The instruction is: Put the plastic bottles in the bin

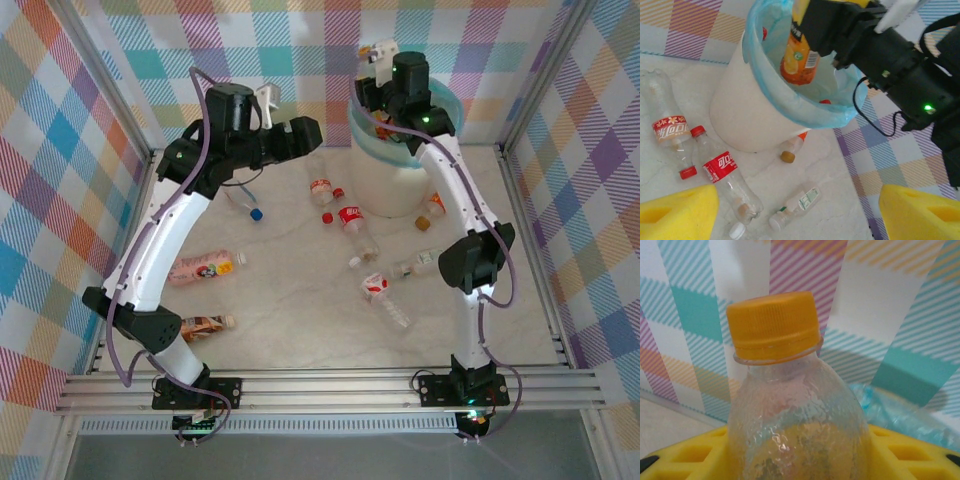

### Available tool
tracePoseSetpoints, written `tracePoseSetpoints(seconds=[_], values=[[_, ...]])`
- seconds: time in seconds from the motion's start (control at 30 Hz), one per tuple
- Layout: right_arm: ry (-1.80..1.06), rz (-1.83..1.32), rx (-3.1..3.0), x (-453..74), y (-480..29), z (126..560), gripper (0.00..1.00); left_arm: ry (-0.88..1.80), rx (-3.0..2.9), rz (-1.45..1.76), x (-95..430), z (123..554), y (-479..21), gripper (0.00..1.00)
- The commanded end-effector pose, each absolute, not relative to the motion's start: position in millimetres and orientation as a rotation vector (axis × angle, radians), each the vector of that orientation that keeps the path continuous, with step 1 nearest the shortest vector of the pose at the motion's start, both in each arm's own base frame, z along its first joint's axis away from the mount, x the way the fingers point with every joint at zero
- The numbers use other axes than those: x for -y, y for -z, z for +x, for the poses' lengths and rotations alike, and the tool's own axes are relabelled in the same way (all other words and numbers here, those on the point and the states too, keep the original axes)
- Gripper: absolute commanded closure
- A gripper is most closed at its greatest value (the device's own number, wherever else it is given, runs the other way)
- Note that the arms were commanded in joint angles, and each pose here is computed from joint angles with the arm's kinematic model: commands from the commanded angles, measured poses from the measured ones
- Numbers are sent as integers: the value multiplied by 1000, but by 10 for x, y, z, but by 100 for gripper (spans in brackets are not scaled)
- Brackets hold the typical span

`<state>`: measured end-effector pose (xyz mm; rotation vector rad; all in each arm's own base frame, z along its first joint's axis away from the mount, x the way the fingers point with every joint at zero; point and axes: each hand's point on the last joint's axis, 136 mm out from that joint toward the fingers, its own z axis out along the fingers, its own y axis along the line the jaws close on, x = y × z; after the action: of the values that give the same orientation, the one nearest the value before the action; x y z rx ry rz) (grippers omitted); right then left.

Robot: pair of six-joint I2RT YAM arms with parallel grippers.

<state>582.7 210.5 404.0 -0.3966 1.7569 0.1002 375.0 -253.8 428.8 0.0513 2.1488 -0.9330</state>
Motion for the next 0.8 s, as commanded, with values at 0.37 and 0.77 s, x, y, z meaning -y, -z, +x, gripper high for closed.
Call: tracePoseSetpoints(seconds=[0.37,0.77], values=[[-197,-202,-1821,-1826,-3662,5962,41,921,-2177,46,2460,3561,-4135,14],[-231,-154,-1776,-1740,-3928,5860,23,907,-2170,30,2437,3581,-4137,14]])
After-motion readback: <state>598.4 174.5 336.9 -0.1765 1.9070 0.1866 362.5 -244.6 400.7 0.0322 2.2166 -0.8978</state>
